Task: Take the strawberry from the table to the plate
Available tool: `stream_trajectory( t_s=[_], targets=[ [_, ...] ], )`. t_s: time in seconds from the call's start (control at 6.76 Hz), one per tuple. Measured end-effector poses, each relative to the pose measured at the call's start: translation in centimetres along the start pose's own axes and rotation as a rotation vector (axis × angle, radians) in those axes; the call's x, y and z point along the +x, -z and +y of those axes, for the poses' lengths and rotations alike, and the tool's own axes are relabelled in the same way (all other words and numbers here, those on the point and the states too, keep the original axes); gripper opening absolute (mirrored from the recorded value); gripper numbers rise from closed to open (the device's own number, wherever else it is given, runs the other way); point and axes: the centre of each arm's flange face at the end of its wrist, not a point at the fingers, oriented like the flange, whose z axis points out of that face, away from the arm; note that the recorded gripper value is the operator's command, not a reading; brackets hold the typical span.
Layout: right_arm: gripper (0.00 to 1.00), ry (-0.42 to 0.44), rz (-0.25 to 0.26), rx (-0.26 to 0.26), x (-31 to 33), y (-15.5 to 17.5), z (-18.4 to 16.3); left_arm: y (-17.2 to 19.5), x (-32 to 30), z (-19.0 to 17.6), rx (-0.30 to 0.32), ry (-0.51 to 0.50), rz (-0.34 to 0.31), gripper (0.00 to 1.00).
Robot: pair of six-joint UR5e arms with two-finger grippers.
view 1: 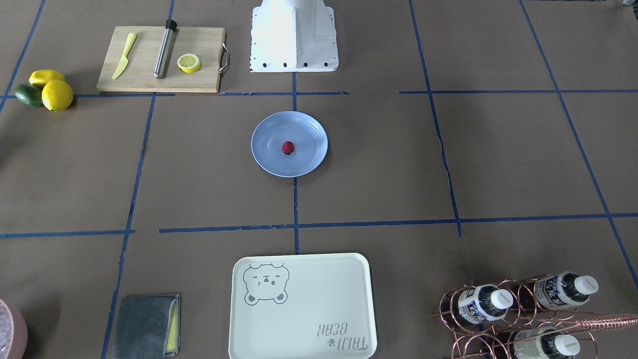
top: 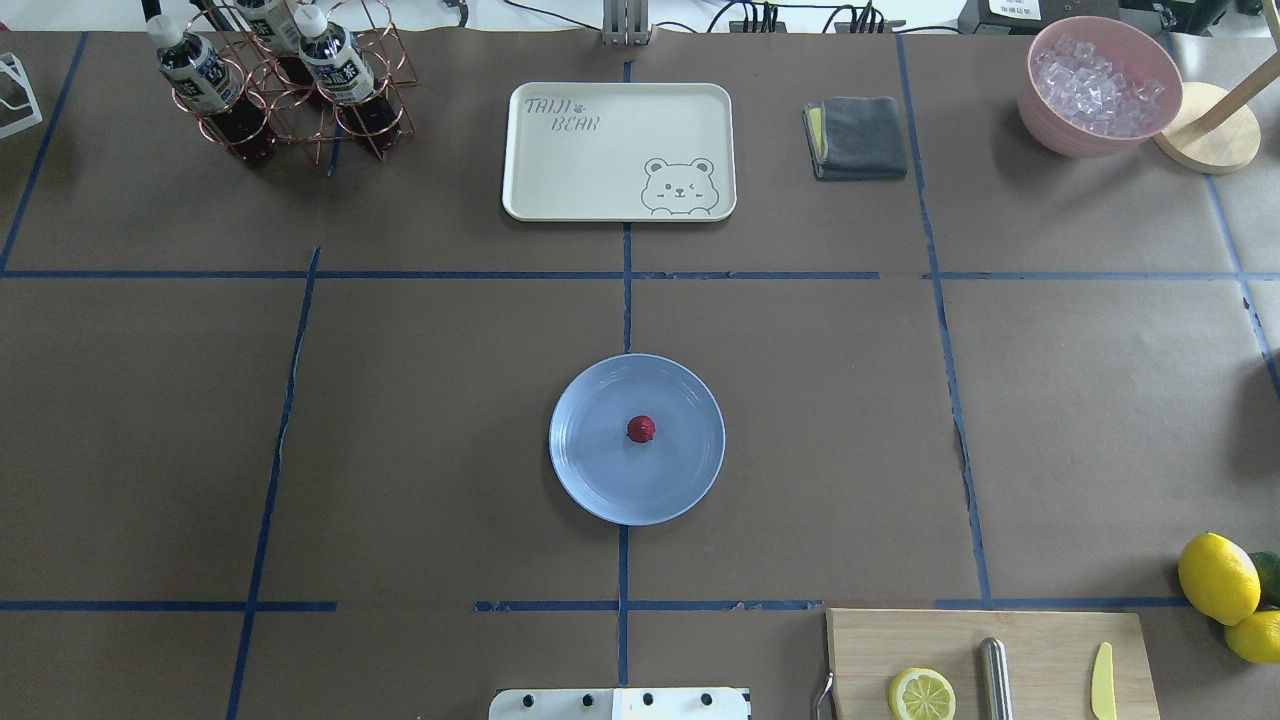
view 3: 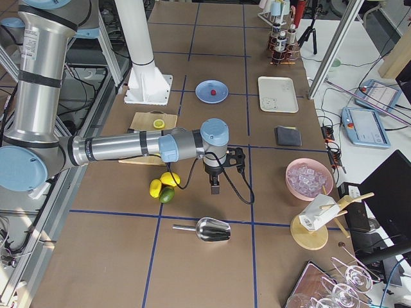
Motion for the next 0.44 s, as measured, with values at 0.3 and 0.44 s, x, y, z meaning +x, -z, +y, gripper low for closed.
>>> stream_trajectory(
  t_s=[0.3,0.44],
  targets=[
    [1.00,-0.010,0.001,-0.013,0.7,-0.5,0.5,0.9,1.5,2.3,0.012,0.006,0.033,1.00],
    [1.00,-0.017,-0.001,-0.015,1.0,-0.5,1.1,1.0,1.9,3.5,0.008,0.017,0.038,1.00]
  ],
)
